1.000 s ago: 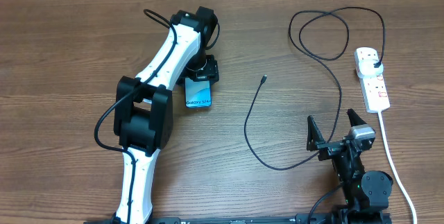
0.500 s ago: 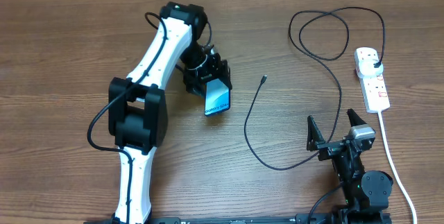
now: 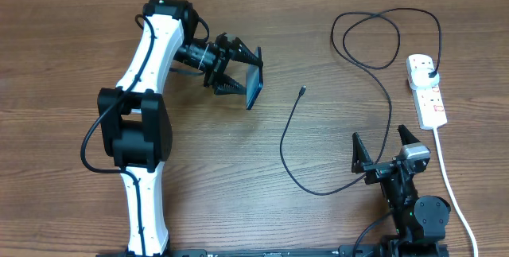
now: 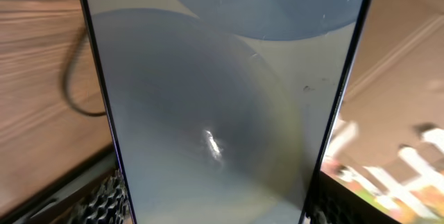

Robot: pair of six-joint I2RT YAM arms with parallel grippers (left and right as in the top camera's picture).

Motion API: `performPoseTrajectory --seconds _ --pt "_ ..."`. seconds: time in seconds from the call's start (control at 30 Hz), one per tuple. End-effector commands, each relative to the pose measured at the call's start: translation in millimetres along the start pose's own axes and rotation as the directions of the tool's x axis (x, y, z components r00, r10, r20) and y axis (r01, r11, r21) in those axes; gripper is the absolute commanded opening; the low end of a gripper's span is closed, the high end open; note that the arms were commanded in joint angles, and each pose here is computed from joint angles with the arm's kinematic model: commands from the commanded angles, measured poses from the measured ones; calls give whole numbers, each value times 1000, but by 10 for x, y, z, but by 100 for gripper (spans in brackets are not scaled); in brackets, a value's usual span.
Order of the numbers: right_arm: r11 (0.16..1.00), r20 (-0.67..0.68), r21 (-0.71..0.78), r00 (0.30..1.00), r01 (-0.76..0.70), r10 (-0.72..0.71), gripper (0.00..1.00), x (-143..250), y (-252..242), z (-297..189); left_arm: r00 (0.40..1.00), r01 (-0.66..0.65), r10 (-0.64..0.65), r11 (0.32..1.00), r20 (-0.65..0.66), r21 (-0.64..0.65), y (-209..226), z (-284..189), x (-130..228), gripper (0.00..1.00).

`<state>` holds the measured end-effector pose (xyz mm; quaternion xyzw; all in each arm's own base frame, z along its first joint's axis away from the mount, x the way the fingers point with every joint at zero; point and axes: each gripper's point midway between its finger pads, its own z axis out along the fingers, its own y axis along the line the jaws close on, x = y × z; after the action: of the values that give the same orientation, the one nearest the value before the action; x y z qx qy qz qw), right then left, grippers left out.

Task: Plug charger to phone and switch on socket
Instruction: 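Lift the phone with the left gripper and raise it upright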

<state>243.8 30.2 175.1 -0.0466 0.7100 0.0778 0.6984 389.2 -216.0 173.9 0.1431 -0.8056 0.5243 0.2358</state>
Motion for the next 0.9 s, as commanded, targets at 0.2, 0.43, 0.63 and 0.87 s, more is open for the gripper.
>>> performPoseTrajectory --seconds 0.2,0.43,0.63,0.87 --pt "1000 3 14 1000 5 -5 100 20 -30 1 996 -45 66 948 -57 316 -566 -176 142 73" --pt "1000 3 14 1000 5 -5 100 20 -30 1 996 -40 65 928 -56 370 -636 -272 139 72" --pt "1000 3 14 1000 4 -4 100 20 -30 1 998 -17 36 924 -43 382 -613 -387 108 70" --pt "1000 3 14 1000 5 -5 100 20 -30 1 998 30 -7 925 -60 380 -607 -389 134 70"
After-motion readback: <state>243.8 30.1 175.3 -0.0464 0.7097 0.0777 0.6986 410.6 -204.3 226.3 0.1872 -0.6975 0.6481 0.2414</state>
